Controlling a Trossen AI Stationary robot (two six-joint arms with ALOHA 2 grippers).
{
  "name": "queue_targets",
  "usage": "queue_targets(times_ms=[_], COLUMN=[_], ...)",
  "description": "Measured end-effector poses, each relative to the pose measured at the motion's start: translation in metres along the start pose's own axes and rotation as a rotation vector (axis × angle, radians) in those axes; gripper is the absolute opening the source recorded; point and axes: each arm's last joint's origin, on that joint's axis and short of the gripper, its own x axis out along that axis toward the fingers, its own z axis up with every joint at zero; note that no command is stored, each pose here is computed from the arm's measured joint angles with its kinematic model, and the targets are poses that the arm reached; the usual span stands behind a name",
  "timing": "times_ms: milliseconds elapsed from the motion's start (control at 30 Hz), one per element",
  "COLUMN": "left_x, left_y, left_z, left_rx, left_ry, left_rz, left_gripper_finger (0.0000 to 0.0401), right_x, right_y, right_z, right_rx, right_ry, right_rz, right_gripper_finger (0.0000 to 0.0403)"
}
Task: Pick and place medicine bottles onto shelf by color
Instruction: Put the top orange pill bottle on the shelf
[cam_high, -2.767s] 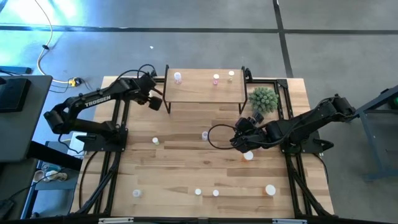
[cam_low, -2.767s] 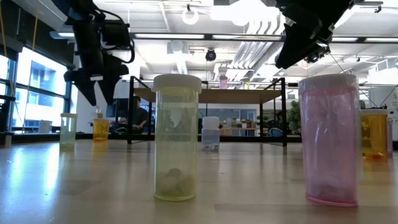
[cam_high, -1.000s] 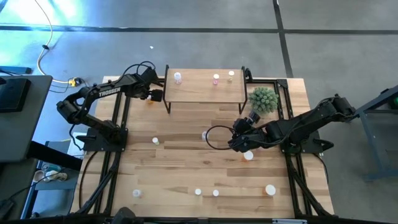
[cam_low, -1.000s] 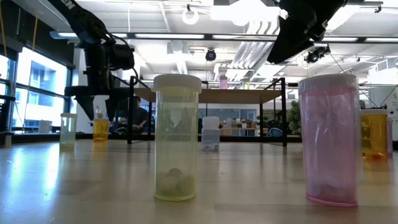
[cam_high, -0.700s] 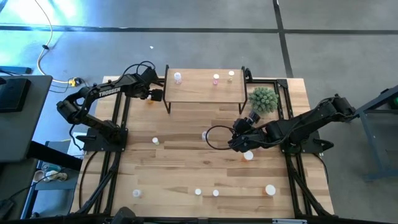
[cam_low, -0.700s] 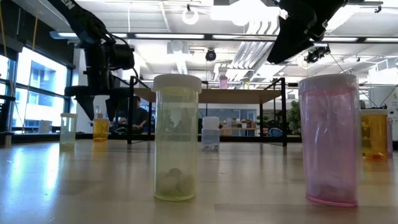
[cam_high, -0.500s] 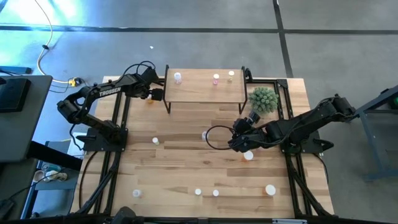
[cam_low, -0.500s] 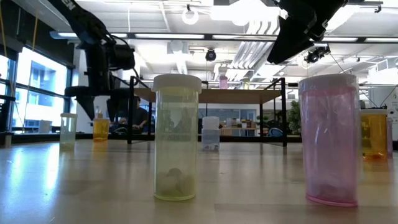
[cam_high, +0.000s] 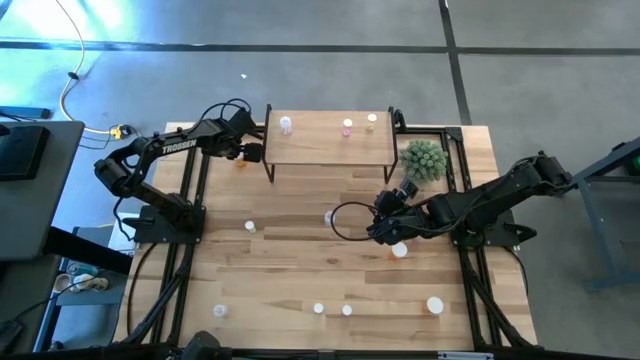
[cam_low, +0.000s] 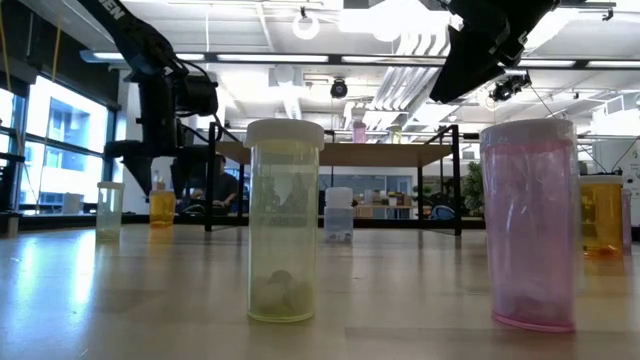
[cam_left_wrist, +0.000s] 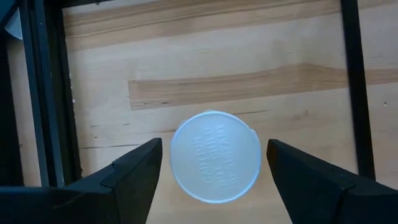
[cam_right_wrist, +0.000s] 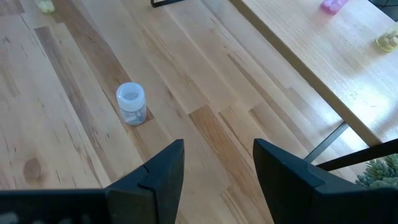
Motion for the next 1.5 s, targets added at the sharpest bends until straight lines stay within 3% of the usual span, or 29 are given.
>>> queue_targets(times_ms=[367,1067,1500], left_x=[0.000,-0.003,-0.017], left_y=[0.000,0.001,0.007], left_z=[0.000,-0.009,-0.013], left_rx=[0.011,0.134,0.133], left_ry=[0.004,0.094,0.082], left_rz=[-0.002,-0.010,-0.043], left_gripper_finger=[0.0201,0.0207,0.0206], right_x=[0.000,0.000,0.000], right_y=[0.000,0.000,0.000], right_z=[0.000,0.000,0.000], right_rx=[0.000,0.000,0.008], right_ry=[0.000,0.000,0.000], right_rz=[0.000,0.000,0.001], right_gripper_finger=[0.0183,0.0183,0.0183])
